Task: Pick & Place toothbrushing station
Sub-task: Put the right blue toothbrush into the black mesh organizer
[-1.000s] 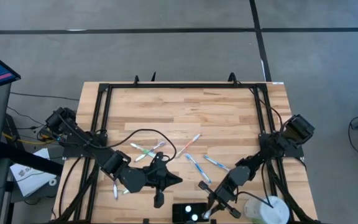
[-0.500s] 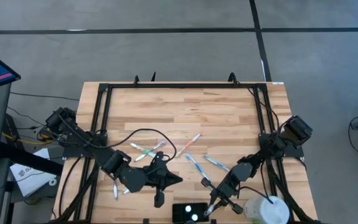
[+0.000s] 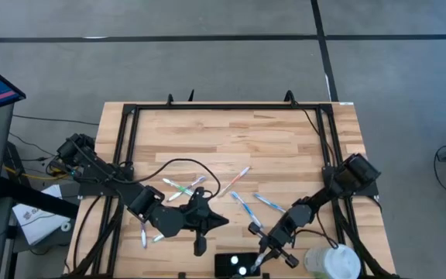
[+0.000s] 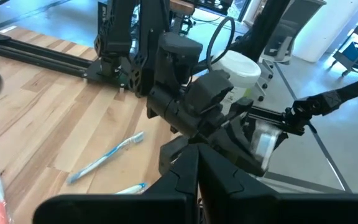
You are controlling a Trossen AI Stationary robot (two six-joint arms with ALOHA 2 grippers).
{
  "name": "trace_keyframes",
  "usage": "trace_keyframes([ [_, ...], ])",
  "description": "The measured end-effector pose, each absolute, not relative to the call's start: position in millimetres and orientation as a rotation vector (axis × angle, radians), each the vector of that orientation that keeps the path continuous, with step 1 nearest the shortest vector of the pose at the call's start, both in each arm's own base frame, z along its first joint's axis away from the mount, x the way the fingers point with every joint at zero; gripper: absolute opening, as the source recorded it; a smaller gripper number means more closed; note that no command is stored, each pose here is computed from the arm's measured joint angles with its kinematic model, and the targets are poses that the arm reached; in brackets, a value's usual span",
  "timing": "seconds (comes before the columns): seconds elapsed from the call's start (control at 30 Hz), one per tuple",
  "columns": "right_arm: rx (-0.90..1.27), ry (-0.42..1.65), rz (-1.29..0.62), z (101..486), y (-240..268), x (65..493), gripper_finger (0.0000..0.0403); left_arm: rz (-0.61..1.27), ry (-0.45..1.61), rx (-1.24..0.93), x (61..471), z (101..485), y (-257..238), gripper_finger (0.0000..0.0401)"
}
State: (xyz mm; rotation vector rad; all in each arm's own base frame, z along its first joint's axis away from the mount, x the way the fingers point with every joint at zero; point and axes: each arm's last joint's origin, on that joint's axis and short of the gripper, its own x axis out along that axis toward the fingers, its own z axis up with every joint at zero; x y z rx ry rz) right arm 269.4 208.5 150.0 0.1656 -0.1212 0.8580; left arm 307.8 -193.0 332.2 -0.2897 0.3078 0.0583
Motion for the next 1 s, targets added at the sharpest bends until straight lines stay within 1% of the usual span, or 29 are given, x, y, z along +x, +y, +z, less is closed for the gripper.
trace_keyframes([
  [0.4,0.125,-0.073,0.836,142.7,208.7,270.8,0.0000,0.059,0.310,-0.288,307.7,331.9,-193.0,0.0000],
  [0.63,0.116,-0.080,0.830,142.8,208.7,270.8,0.0000,0.059,0.312,-0.288,307.6,331.8,-192.9,0.0000],
  [0.77,0.117,-0.044,0.830,135.2,209.1,271.2,0.0000,0.059,0.312,-0.288,307.6,331.8,-192.9,0.0000],
  [1.0,0.118,-0.063,0.831,137.4,209.0,271.1,0.0000,0.061,0.314,-0.287,307.8,331.5,-192.4,0.0000],
])
